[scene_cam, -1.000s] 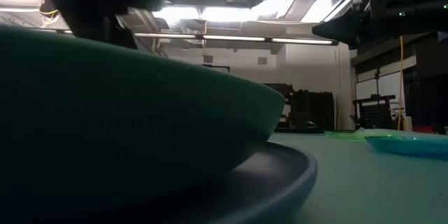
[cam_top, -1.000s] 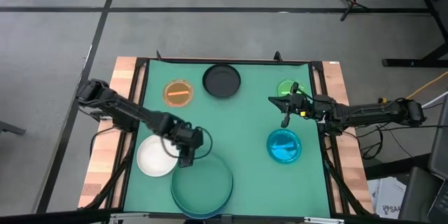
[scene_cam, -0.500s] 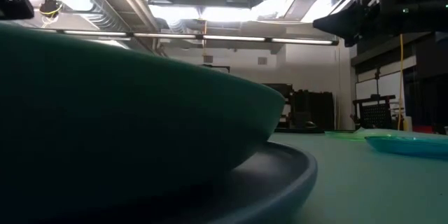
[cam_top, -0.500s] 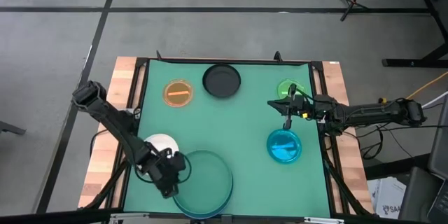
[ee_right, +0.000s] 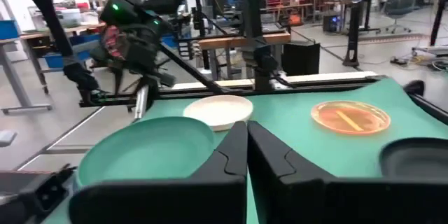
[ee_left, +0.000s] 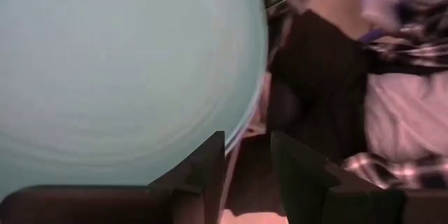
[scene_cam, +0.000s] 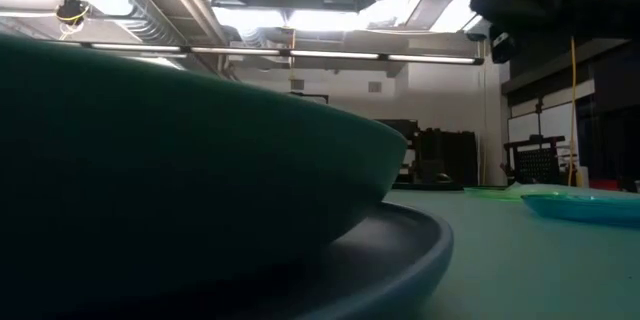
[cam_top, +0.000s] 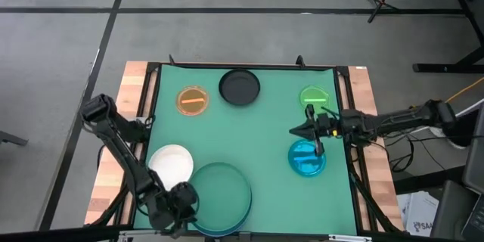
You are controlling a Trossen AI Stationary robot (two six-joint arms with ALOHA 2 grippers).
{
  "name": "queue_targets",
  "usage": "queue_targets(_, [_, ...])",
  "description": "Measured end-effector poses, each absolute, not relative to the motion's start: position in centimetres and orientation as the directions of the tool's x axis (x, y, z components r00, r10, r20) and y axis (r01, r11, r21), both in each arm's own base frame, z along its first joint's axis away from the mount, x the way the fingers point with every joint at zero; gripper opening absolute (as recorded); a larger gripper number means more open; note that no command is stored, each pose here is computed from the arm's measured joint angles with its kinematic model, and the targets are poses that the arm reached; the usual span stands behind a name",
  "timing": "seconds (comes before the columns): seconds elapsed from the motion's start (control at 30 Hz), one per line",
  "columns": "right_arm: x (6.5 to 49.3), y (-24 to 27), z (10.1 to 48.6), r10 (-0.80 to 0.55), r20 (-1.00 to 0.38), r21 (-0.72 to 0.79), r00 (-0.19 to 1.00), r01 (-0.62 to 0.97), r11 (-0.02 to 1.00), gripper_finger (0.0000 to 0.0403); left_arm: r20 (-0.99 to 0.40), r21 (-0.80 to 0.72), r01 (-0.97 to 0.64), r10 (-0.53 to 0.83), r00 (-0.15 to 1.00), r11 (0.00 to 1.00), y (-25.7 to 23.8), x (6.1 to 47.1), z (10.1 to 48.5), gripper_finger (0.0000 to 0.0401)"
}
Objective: Stack plastic plates
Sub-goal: Move the stacked plates to the center of the table
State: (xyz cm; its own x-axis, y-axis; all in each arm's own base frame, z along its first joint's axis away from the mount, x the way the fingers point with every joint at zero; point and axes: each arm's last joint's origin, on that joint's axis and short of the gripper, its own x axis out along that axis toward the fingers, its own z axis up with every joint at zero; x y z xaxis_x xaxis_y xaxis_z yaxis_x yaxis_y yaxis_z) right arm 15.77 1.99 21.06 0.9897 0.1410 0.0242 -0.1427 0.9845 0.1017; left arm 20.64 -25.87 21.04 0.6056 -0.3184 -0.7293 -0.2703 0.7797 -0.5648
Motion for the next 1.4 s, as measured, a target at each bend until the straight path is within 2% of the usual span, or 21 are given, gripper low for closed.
queue_targets(0.37, [15.0,5.0,21.3,0.084,0.049,0.059,0.995,-0.087,0.994,0.0001,-0.783,-0.559,-0.306,-0.369,0.501,0.771,-28.1,20.4,17.4,0.0110])
queue_targets(0.5, [14.8,5.4,21.3,0.073,0.044,0.060,0.996,-0.075,0.995,0.0001,-0.793,-0.585,-0.339,-0.430,0.432,0.737,-28.7,20.1,16.7,0.0110])
queue_targets(0.6, [14.8,5.3,21.3,0.063,0.044,0.061,0.997,-0.066,0.996,0.0001,-0.775,-0.614,-0.335,-0.464,0.430,0.715,-29.2,19.8,16.9,0.0110])
queue_targets(0.73, [14.8,5.3,21.2,0.057,0.041,0.060,0.998,-0.060,0.996,0.0001,-0.789,-0.588,-0.354,-0.418,0.450,0.728,-29.3,19.6,16.4,0.0110])
queue_targets(0.87, [14.8,5.3,21.3,0.058,0.042,0.060,0.997,-0.060,0.996,0.0001,-0.822,-0.558,-0.407,-0.417,0.387,0.723,-29.6,19.8,14.5,0.0110])
queue_targets(1.03, [14.8,5.3,21.3,0.057,0.043,0.060,0.997,-0.059,0.996,0.0001,-0.783,-0.604,-0.359,-0.446,0.433,0.711,-30.0,20.9,13.9,0.0110])
queue_targets(1.4, [14.8,5.2,21.3,0.038,0.044,0.043,0.998,-0.040,0.998,0.0001,-0.789,-0.550,-0.357,-0.329,0.519,0.755,-28.2,22.9,13.6,0.0110])
